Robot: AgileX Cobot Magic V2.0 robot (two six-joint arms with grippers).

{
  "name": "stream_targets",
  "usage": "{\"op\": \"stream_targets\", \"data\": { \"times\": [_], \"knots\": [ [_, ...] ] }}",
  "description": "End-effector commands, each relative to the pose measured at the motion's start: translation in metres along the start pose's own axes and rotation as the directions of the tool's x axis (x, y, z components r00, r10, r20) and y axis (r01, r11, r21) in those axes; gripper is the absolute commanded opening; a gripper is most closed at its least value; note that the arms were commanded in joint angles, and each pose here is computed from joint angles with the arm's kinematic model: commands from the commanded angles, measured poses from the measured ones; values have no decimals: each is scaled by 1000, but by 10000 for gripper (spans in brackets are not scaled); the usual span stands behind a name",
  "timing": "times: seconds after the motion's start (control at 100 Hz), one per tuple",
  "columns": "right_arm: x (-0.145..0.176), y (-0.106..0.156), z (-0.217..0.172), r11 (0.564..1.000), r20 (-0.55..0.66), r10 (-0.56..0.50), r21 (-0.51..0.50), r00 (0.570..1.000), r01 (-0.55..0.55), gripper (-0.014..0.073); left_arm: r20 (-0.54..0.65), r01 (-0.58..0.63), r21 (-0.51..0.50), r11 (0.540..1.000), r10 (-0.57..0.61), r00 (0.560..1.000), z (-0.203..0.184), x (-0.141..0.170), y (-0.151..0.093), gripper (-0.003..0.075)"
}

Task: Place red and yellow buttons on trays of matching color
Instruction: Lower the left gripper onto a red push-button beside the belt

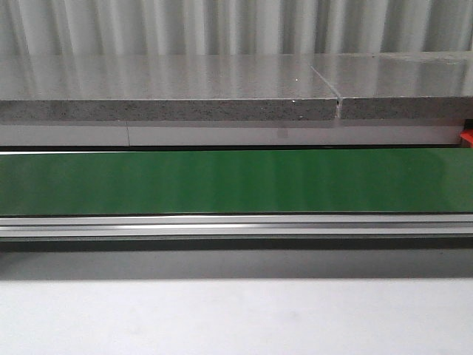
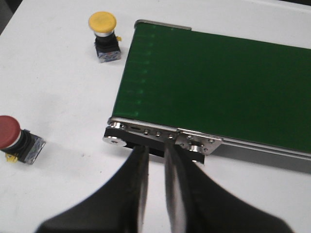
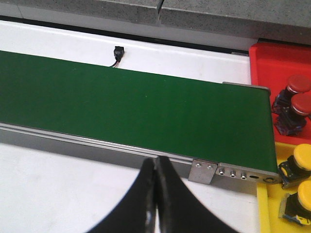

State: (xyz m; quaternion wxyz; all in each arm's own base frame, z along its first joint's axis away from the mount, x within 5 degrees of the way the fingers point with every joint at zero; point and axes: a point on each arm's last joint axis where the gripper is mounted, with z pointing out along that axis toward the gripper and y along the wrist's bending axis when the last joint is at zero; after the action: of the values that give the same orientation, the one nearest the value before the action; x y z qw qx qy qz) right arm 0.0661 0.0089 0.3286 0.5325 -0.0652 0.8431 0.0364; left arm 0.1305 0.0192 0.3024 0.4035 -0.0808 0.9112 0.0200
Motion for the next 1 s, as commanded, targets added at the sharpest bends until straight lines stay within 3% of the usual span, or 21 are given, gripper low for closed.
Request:
{"op": "stream_targets", "data": {
  "times": [0.0, 0.07, 0.14, 0.42, 0.55, 0.77, 0.99],
  "knots": [
    [-12, 0, -4, 1000, 84, -4, -2, 996, 5, -69, 53, 58, -15, 998, -57, 997, 1, -15, 4, 283],
    [-12, 0, -4, 1000, 84, -4, -2, 996, 5, -69, 13, 91, -40, 995, -91, 996, 6, -15, 8, 398],
    [-12, 0, -4, 1000, 84, -4, -2, 996, 5, -69, -49, 121, -68, 990, -125, 991, 12, -14, 14, 445],
    [-12, 0, -4, 1000, 85, -4, -2, 996, 5, -69, -185, 196, -166, 966, -226, 957, 24, -34, 36, 452],
    [-12, 0, -4, 1000, 85, -4, -2, 996, 5, -69, -187, 210, -250, 945, -260, 947, 25, -44, 54, 452],
    [-12, 0, -4, 1000, 85, -4, -2, 996, 5, -69, -267, 319, -363, 876, -425, 865, 37, -45, 89, 447],
    [-12, 0, -4, 1000, 85, -4, -2, 996, 5, -69, -356, 358, -384, 851, -494, 793, 67, -36, 107, 428]
  ]
}}
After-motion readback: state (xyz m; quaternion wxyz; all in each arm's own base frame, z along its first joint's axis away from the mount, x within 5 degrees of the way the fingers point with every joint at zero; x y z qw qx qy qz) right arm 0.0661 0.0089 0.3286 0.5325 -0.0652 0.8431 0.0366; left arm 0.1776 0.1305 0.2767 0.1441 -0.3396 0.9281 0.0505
